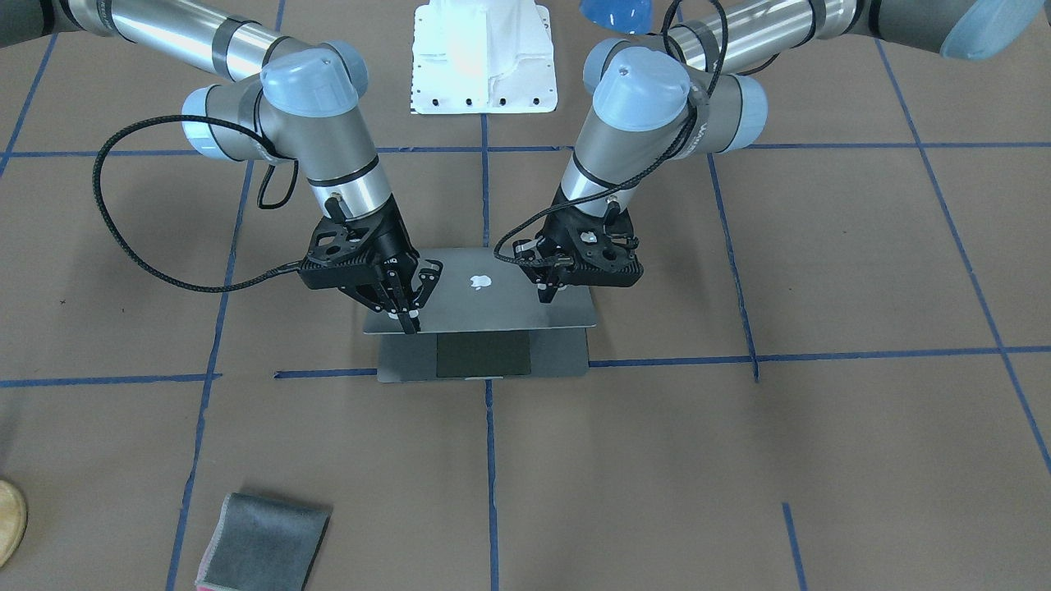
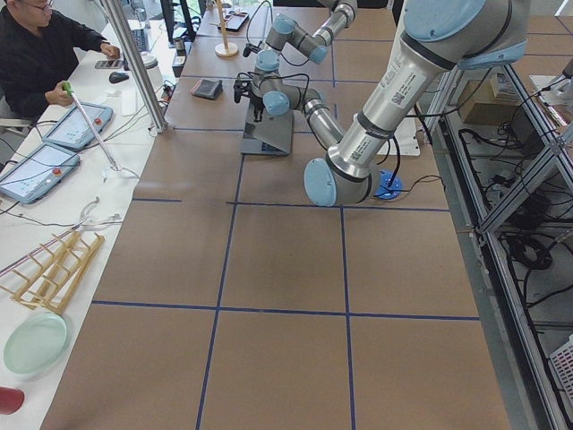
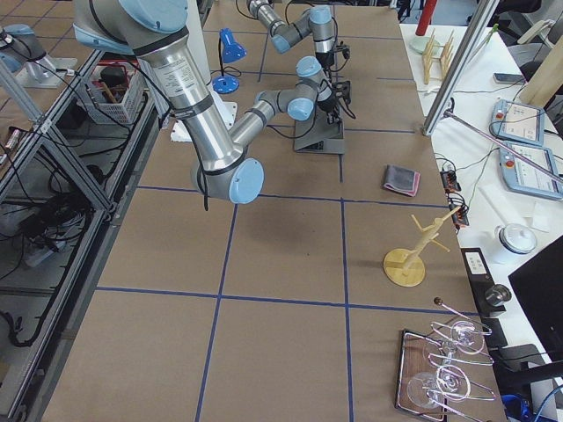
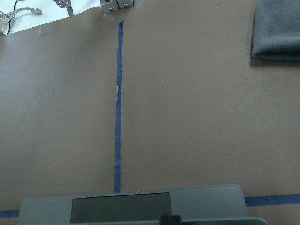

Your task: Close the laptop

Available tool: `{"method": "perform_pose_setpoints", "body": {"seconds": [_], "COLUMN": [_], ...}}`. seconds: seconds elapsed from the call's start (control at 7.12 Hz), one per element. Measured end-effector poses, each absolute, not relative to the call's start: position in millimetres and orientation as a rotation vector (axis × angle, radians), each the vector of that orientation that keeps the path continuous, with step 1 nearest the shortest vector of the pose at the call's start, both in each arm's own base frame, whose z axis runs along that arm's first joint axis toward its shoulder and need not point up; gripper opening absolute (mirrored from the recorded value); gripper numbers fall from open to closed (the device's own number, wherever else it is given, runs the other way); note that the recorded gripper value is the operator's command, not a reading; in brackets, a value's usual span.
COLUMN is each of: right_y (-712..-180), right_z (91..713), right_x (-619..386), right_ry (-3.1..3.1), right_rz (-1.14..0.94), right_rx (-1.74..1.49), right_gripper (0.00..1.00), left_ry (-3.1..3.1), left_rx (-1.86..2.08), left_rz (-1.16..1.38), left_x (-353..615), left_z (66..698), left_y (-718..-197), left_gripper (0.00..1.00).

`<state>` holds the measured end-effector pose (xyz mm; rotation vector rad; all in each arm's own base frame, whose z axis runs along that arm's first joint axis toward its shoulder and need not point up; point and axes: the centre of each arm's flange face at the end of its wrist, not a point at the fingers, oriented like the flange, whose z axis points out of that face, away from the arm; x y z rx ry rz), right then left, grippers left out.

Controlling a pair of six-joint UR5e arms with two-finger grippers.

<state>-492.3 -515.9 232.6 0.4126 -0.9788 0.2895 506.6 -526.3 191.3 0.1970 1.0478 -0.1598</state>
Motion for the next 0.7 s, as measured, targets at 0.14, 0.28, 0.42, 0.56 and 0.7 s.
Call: {"method": "perform_pose_setpoints", "body": {"seconds": [0.14,0.28,0.42,0.56,0.7], "right_y": [-524.3,-532.2,-538.2,-542.4,-545.2], "right_z": [234.7,238.5,246.1,252.9,255.4], "right_x": [-495.9,-501.5,-507.8,-511.8,-511.6], "right_ry": [-0.969,-0.970,-0.979,-0.987,-0.994], "right_rz": [0.291,0.291,0.290,0.287,0.285], "right_rx": [0.410,0.410,0.413,0.411,0.403], "right_gripper": [0.00,0.00,0.00,0.00,0.00], "left_ry": [1.050,1.049,1.043,1.038,1.030], "left_rx": [0.201,0.205,0.205,0.203,0.198], "left_rz": [-0.162,-0.165,-0.169,-0.171,-0.173], "left_x": [515.5,521.9,526.1,530.6,535.8], "left_z": [198.5,204.5,209.6,212.9,216.4], "left_y": [-536.4,-546.8,-553.9,-559.6,-564.0], "left_gripper": [0.00,0.00,0.00,0.00,0.00]}}
